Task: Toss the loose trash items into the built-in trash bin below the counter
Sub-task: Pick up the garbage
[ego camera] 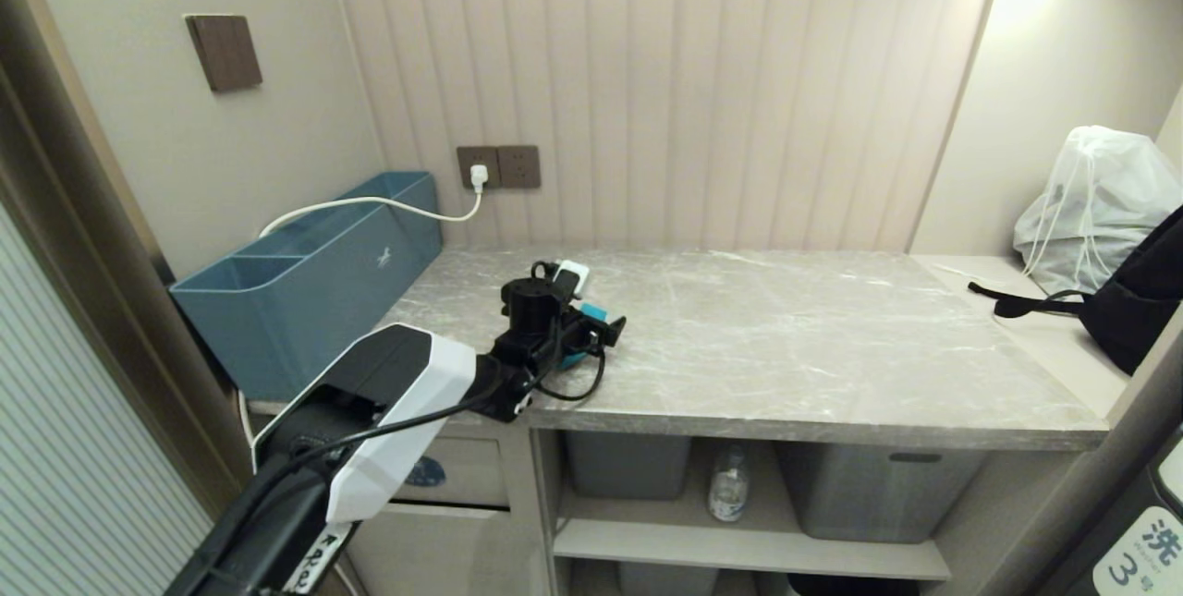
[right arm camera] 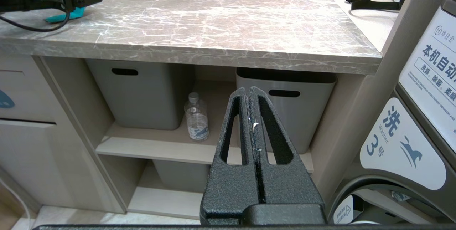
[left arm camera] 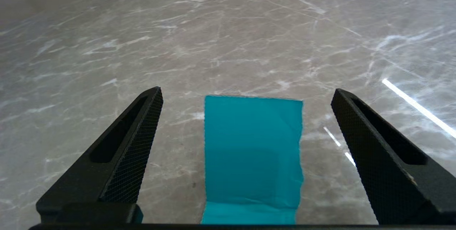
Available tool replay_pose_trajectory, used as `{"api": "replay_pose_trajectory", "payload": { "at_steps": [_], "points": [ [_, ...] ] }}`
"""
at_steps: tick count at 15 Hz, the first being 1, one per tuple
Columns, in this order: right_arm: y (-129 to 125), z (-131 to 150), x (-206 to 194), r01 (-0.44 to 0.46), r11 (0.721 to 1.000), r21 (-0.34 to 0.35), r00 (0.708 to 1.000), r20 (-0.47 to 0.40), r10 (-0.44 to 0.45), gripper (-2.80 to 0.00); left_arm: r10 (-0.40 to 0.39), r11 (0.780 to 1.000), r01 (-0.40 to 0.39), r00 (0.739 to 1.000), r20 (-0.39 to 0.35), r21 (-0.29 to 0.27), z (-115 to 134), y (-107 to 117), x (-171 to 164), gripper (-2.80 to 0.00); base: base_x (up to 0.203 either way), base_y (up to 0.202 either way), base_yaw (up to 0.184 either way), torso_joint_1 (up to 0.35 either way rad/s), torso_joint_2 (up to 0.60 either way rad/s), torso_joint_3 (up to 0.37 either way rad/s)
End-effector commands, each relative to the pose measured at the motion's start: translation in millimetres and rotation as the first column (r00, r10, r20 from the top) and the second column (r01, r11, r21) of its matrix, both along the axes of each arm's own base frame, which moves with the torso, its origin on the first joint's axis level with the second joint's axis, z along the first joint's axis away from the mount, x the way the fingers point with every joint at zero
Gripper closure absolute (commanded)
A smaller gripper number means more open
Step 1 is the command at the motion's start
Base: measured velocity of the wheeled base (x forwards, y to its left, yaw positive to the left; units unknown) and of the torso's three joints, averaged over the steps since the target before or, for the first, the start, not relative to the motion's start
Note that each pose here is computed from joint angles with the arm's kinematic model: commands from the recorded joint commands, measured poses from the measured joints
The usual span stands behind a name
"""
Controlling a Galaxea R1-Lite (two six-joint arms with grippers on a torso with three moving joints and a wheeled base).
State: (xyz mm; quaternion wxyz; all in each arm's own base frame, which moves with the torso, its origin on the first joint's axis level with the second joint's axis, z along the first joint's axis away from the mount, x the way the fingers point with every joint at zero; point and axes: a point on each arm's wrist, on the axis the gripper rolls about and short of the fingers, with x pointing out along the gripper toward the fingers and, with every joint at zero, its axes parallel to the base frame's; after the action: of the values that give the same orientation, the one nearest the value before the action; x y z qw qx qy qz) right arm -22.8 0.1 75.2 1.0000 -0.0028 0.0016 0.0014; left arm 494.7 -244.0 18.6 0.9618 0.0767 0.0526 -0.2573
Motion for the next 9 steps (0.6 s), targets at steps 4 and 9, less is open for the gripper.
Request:
{"api": "replay_pose_trajectory", "payload": {
  "at_steps": [4, 9],
  "points": [
    [0.0, 0.0, 0.0, 0.0, 1.0, 0.0, 1.0, 0.0, 0.0, 0.0, 0.009, 1.0, -0.009, 1.0, 0.002, 0.0, -4.3, 0.2, 2.0, -2.8, 0.0, 0.0, 0.0, 0.0, 0.0, 0.0],
    [0.0, 0.0, 0.0, 0.0, 1.0, 0.0, 1.0, 0.0, 0.0, 0.0, 0.009, 1.0, -0.009, 1.0, -0.006, 0.004, -9.3, 0.3, 2.2, 0.0, 0.0, 0.0, 0.0, 0.0, 0.0, 0.0]
  ]
}}
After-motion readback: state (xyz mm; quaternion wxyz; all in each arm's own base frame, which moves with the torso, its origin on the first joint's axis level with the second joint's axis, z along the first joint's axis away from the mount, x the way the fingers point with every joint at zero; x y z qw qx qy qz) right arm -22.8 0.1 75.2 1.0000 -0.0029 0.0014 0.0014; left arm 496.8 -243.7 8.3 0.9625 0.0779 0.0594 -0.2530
